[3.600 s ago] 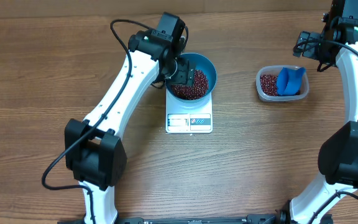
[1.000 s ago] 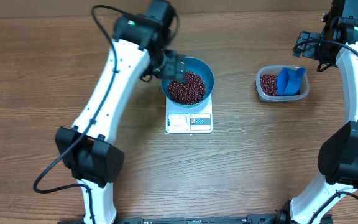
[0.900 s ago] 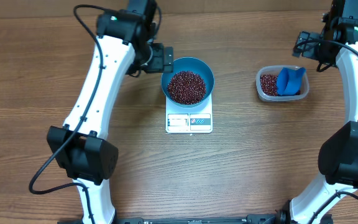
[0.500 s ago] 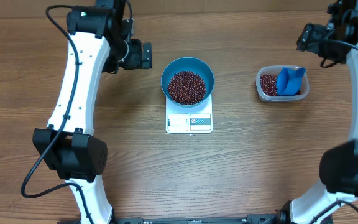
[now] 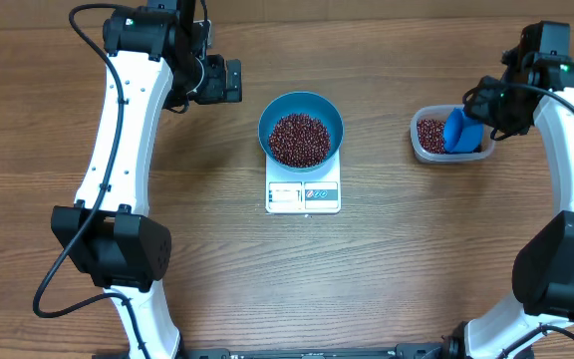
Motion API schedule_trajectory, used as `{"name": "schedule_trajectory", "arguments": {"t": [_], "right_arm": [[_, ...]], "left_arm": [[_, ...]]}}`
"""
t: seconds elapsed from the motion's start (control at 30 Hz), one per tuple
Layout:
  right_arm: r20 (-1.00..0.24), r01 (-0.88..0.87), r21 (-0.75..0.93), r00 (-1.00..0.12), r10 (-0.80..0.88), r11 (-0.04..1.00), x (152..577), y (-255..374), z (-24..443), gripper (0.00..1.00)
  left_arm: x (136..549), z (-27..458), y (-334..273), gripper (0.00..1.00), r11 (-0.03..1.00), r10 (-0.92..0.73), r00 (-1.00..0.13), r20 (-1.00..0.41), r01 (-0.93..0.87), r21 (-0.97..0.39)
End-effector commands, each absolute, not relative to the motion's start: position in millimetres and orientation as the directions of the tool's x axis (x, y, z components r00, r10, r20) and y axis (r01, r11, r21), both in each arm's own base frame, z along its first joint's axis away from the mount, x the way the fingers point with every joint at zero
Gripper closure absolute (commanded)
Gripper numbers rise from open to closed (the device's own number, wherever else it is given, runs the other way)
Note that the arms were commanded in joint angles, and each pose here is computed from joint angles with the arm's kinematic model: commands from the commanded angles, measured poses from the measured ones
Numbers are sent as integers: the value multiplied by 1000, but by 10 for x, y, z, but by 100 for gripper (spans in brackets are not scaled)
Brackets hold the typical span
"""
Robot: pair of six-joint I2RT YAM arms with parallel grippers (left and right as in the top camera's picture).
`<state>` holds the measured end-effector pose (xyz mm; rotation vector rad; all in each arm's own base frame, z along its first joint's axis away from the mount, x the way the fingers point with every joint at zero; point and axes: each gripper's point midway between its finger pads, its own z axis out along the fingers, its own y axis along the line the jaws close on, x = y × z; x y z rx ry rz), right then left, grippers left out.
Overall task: Scoop item into bowl and weigh 150g on scale
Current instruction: 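Grasp the blue scoop in the tub with the right gripper and lift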
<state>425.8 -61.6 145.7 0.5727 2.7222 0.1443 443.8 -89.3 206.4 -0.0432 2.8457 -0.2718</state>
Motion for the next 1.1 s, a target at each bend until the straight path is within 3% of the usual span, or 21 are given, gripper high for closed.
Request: {"name": "schedule_trajectory", "arguments": {"t": [0.0, 0.1, 0.13, 0.27, 0.53, 0.67, 0.8, 0.93, 1.07], "right_arm": [[-293, 376, 156, -865, 406, 913, 4183, -596, 1342, 56], [-288, 375, 158, -867, 406, 913, 4170, -587, 1251, 56], [-294, 374, 159, -866, 406, 914, 4184, -590, 1253, 60], [-318, 370, 166, -857, 404, 914, 4245, -599, 1278, 96], [-419, 237, 131, -867, 270, 963, 4255, -506, 1870, 96], [-463, 161, -107, -881, 94, 981, 4194, -431, 2042, 96], [-433, 119, -379, -899, -62, 918, 4114, -325, 2134, 96], [-429, 91, -518, -888, -166, 851, 4098, -132, 2262, 96], [-412, 77, -535, -893, -180, 842, 4061, -103, 2256, 96]], "left_arm": [[4445, 2260, -893, 0, 980, -35, -944, -328, 32, -196], [4445, 2260, -893, 0, 980, -35, -944, -328, 32, -196], [4445, 2260, -893, 0, 980, -35, -944, -329, 32, -196], [4445, 2260, -893, 0, 980, -35, -944, -328, 32, -196], [4445, 2260, -893, 0, 980, -35, -944, -328, 32, -196], [4445, 2260, -893, 1, 980, -35, -944, -328, 32, -196], [4445, 2260, -893, 0, 980, -35, -944, -328, 32, -196], [4445, 2260, -893, 0, 980, -35, -944, -329, 32, -195], [4445, 2260, -893, 1, 980, -35, -944, -328, 32, -196]]}}
